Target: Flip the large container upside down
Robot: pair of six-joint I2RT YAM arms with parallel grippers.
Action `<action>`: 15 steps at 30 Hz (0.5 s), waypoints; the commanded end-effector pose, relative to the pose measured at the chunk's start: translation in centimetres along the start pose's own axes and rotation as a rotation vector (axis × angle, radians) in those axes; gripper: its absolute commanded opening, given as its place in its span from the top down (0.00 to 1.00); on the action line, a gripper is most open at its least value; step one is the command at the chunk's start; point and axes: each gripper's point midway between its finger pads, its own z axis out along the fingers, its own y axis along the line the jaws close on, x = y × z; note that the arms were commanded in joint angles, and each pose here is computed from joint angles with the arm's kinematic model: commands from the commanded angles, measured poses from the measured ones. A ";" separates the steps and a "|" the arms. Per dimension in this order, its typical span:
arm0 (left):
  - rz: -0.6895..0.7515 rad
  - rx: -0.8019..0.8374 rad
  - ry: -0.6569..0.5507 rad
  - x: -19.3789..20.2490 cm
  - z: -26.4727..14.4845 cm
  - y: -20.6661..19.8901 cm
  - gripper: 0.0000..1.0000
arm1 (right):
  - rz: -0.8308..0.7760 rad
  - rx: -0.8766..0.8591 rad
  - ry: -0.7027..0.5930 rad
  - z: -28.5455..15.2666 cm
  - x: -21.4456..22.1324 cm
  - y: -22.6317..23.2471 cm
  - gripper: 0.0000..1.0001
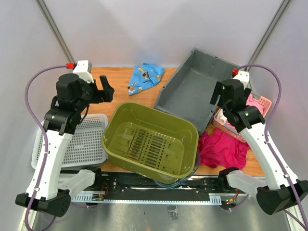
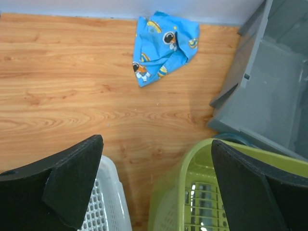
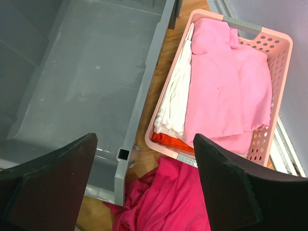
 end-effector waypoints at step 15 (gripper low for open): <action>-0.037 0.116 0.113 2.6 -2.2 -2.0 0.01 | 0.042 -0.016 -0.046 -0.8 0.7 -0.4 0.17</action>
